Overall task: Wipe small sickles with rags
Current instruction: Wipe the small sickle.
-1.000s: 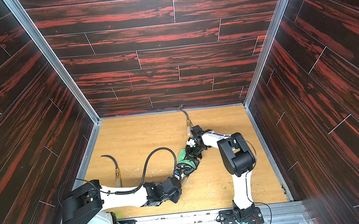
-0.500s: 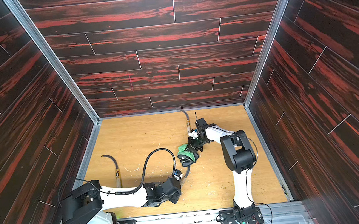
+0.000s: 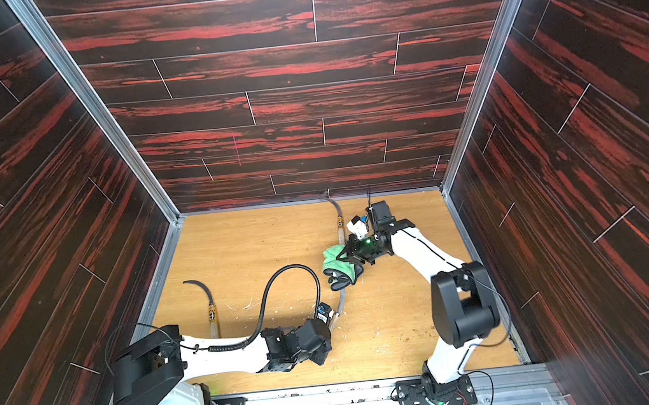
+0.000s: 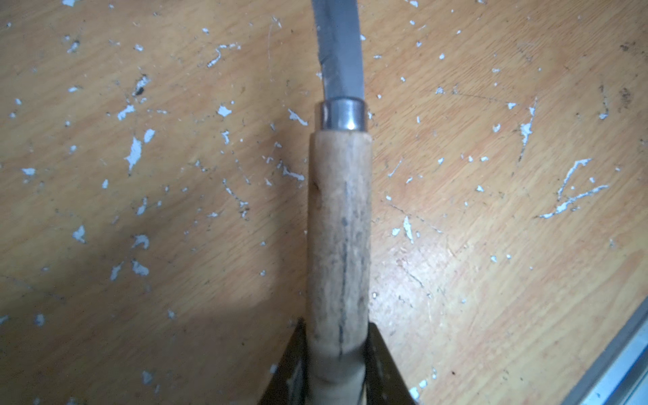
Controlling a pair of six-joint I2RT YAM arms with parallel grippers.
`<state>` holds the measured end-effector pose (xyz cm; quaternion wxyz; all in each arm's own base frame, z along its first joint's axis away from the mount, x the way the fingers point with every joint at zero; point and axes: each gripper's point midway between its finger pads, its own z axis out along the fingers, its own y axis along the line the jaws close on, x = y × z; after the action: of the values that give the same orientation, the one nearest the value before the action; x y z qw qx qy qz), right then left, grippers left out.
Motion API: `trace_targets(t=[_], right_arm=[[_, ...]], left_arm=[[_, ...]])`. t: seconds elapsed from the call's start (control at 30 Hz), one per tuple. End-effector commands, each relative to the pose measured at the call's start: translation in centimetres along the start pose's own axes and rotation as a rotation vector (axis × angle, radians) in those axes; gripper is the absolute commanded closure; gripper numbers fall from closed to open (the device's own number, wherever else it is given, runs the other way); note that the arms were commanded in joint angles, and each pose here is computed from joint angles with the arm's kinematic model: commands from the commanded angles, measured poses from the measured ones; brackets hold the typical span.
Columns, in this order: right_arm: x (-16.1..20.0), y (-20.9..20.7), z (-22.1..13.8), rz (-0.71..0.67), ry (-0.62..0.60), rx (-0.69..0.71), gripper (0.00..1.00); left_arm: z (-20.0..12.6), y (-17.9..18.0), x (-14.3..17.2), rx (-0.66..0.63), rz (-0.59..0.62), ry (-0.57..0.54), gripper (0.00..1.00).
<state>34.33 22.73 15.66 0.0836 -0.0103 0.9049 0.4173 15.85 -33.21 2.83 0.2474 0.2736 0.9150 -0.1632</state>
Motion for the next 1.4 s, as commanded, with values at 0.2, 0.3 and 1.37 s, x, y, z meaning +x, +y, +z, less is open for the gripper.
trace_targets(t=[0.2,0.3,1.37], right_arm=[[2.6,-3.6,0.7,0.010,-0.022,0.038,1.00],[4.3,-4.9,1.8,0.030,0.018,0.057,1.00],[5.3,-6.3,1.1,0.043,-0.039,0.198,1.00]], left_arm=[[0.1,2.2,3.2,-0.117,-0.024,0.124,1.00],[0.0,2.2,2.5,-0.130,-0.038,0.104,1.00],[0.5,4.1,0.2,-0.182,-0.147,0.077,0.98]])
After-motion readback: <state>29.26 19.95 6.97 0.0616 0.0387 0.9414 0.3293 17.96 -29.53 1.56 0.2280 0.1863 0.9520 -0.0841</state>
